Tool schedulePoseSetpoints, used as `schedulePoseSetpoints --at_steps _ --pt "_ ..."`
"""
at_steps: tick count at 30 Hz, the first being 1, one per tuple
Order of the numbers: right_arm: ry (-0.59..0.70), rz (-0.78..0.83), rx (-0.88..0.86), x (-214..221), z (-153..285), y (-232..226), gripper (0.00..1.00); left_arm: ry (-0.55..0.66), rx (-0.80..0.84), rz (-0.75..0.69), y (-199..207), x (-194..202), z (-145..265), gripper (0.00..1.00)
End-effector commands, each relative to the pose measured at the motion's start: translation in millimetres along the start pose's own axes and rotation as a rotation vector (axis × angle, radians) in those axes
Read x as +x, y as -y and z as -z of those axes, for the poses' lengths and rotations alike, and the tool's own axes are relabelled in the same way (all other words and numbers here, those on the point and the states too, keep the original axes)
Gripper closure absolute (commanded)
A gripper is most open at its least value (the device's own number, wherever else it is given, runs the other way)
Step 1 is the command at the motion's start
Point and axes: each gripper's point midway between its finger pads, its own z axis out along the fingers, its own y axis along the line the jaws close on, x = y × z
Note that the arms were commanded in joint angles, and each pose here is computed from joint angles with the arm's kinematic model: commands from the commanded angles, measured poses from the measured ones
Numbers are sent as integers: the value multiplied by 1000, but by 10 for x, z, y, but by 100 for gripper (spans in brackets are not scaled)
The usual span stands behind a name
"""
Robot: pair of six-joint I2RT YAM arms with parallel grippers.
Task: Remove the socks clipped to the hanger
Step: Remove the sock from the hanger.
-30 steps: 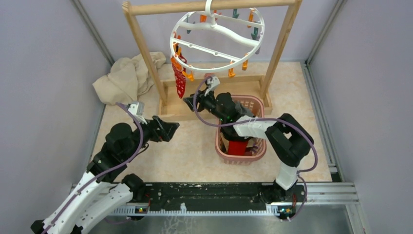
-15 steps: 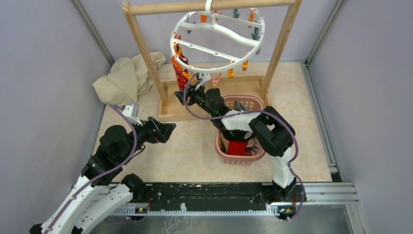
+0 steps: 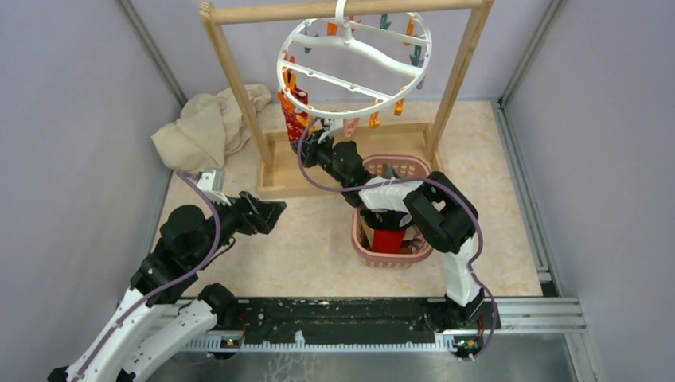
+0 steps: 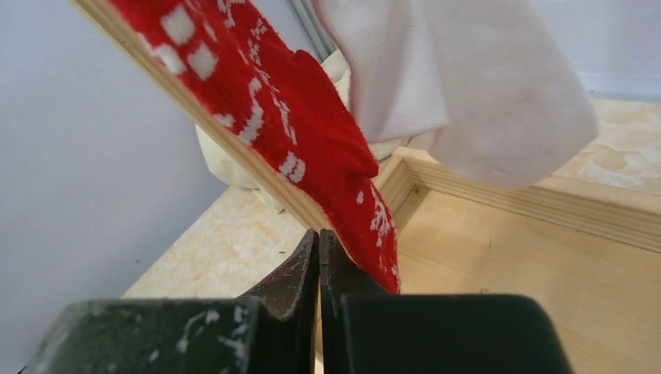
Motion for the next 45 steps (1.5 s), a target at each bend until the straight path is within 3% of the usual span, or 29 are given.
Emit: schedulePoseSetpoints --at_steps 1,10,14,15,17,19,21,26,30,35,45 --pt "74 3 -49 -252 -24 -194 100 23 28 16 73 -80 71 1" --pt "76 8 -120 -485 422 -417 100 27 26 24 47 -50 92 1" --pt "15 29 -103 -422 688 -393 100 27 28 25 34 -22 88 1" --pt "-1 42 -94 -403 716 -374 96 25 28 26 31 -11 83 1" --pt "-28 71 -81 -378 739 -348 72 19 28 26 22 21 61 1" --pt "-44 96 -62 -358 749 -305 61 15 28 29 17 43 43 1" --pt "-47 113 -28 -360 742 -242 33 9 32 32 21 69 19 1" --pt "-43 164 34 -351 642 -100 15 -2 48 38 63 80 -22 1" --pt "-14 208 65 -319 498 10 14 5 51 32 82 38 -12 1" --pt "-8 229 24 -203 214 27 21 9 44 26 75 12 8 1" --pt "24 107 -54 -108 -19 126 24 16 32 25 45 -2 62 1"
